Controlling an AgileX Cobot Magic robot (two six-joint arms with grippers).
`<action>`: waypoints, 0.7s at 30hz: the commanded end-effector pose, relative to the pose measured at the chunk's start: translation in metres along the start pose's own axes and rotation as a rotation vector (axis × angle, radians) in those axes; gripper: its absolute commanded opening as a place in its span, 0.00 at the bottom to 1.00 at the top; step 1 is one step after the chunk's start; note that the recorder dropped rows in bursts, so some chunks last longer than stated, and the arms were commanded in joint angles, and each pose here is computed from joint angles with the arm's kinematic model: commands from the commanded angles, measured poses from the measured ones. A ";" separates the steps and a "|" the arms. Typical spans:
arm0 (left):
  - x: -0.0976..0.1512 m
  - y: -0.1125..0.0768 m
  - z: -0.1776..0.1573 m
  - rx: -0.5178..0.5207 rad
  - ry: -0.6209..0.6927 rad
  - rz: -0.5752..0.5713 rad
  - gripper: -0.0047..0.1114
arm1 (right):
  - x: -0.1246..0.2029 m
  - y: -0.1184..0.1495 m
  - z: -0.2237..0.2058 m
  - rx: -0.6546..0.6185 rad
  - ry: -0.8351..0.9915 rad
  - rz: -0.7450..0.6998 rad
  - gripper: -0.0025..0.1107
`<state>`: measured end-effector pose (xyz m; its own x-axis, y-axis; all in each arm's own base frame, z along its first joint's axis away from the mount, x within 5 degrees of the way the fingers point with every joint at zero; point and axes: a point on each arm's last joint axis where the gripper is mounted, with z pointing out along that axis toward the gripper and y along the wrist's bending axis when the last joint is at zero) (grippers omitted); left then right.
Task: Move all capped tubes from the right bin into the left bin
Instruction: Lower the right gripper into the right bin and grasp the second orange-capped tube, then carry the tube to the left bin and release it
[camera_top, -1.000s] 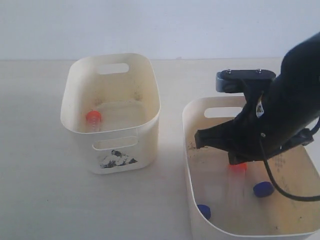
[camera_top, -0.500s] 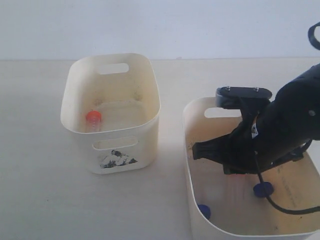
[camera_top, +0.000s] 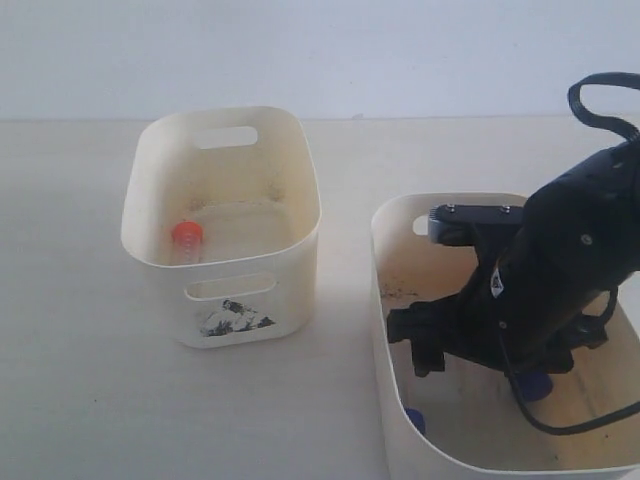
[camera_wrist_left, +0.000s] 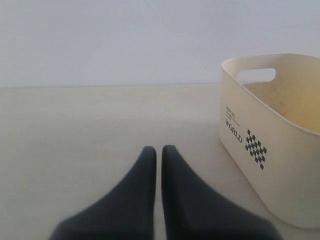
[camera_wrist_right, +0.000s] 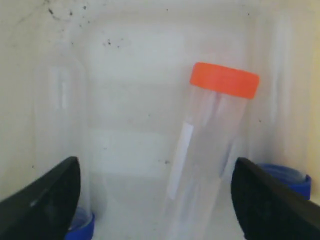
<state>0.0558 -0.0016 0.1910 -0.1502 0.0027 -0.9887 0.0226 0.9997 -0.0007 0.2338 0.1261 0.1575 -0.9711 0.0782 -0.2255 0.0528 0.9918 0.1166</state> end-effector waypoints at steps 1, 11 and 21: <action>-0.002 0.000 0.000 -0.003 -0.014 -0.005 0.08 | 0.002 -0.003 0.000 0.028 0.029 0.048 0.60; -0.002 0.000 0.000 -0.003 -0.014 -0.005 0.08 | 0.004 -0.004 0.015 0.059 0.075 0.047 0.50; -0.002 0.000 0.000 -0.003 -0.014 -0.005 0.08 | 0.002 -0.002 0.028 0.052 0.072 0.014 0.07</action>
<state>0.0558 -0.0016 0.1910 -0.1502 0.0027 -0.9887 0.0226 0.9997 -0.0007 0.2359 0.1273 0.1277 -0.9842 0.1190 -0.1315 0.1112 0.9917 0.0650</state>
